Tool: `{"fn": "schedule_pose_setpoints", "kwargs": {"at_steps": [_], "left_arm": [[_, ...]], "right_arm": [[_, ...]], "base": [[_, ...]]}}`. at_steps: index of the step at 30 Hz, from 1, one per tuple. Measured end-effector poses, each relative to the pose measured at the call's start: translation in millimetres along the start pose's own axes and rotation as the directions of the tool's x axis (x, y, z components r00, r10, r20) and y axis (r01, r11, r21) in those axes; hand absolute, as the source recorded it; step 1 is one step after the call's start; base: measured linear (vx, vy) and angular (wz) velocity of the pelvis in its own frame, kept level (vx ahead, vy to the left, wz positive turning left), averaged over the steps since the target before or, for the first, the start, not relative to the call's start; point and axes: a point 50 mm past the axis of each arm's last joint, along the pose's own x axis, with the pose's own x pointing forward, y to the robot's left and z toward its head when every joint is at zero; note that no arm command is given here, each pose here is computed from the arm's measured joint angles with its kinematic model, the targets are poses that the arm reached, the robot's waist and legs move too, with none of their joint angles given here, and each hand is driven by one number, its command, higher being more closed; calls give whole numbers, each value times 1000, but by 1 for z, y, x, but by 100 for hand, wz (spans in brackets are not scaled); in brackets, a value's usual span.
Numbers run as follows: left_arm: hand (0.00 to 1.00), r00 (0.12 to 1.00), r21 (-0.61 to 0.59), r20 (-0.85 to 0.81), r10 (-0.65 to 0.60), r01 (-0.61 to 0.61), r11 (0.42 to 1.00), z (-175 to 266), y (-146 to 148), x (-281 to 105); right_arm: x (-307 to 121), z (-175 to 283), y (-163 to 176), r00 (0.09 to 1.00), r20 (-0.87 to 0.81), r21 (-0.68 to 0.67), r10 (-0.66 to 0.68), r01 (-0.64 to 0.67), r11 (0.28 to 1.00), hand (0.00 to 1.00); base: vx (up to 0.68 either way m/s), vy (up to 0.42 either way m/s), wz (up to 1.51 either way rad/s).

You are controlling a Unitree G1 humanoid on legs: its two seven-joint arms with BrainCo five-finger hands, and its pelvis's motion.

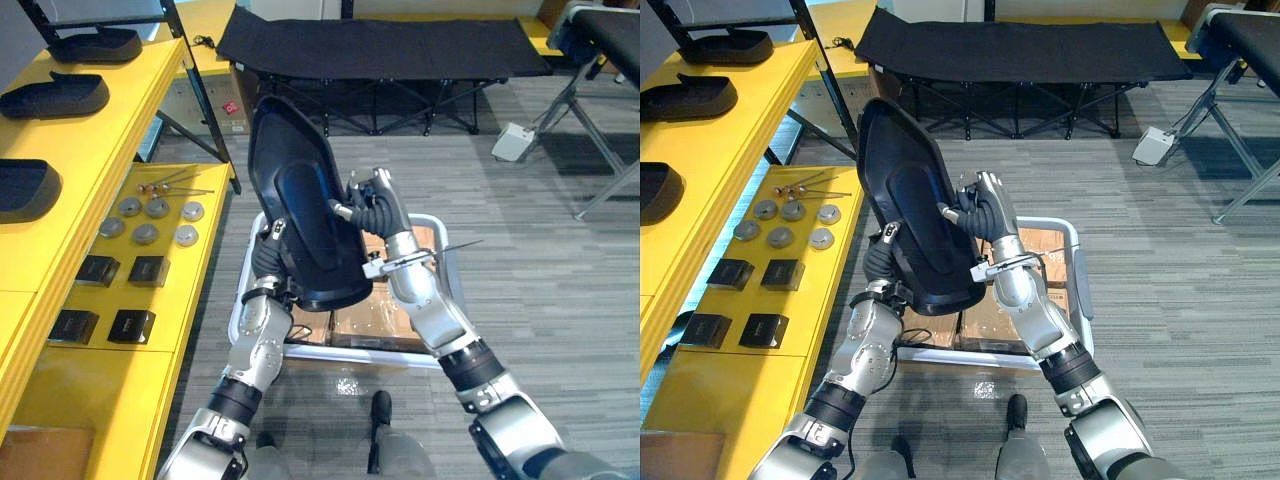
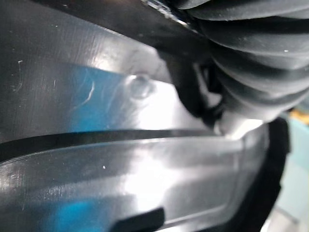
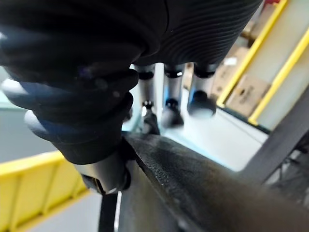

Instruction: Walk over and take plastic housings, then place them on the shelf

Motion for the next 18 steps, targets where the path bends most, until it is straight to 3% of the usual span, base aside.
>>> {"fn": "schedule_pose_setpoints", "kwargs": {"at_steps": [6,12,16,18], "left_arm": [[100,991,45,46,123,-125,991,3,5,-4],[100,949,259,234,213,-272,927,21,9,-14],[100,896,322,323,304,-406,855,25,26,-27],[100,852,312,329,408,-506,804,23,48,-38]], "right_arm": [[-20,2,21,999,-44,125,14,-8,992,0],[-35,-2,29,988,-150,308,23,24,951,0],[-48,5,23,985,-169,538,38,60,841,0],[-54,18,7,992,-115,704,-44,112,701,0]], "base": [[-13,-3,2],[0,0,0],[9,5,-2],[0,0,0]]}}
